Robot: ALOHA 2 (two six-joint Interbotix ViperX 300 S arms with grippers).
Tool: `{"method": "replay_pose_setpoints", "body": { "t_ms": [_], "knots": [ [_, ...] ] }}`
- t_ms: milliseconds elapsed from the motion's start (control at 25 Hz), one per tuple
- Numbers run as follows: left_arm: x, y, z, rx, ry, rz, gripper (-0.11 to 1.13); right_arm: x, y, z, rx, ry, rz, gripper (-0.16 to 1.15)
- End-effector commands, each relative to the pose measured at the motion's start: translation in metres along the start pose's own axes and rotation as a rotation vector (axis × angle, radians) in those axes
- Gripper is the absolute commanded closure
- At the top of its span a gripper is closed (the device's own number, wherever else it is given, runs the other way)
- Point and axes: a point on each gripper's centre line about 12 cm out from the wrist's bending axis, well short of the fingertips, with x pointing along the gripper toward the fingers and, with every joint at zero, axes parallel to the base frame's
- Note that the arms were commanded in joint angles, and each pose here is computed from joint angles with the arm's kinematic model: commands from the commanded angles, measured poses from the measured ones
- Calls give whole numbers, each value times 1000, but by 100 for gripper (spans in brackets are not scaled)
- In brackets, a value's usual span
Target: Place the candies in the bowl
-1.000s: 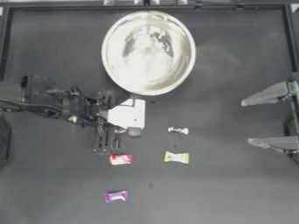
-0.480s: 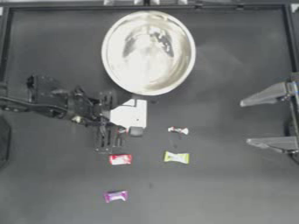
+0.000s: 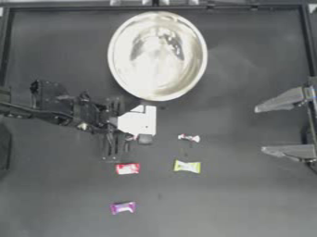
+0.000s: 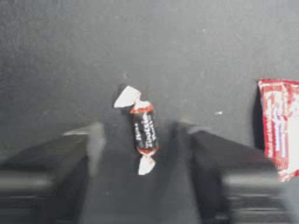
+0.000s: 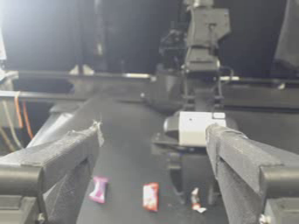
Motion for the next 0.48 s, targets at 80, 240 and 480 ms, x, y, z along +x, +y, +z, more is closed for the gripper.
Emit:
{"method": "replay_pose_setpoints", "body": {
  "t_ms": [80,240,480],
  "knots": [
    [-6,2,8,1,-27,5,42,2,0,3,-1,-9,2,-2],
    [-7,2,8,9,-24,4,62,2,0,3,-3,-9,2,-2],
    [-14,2,11,13,-44,7,87,2,0,3,-3,-9,2,-2]
  ]
}}
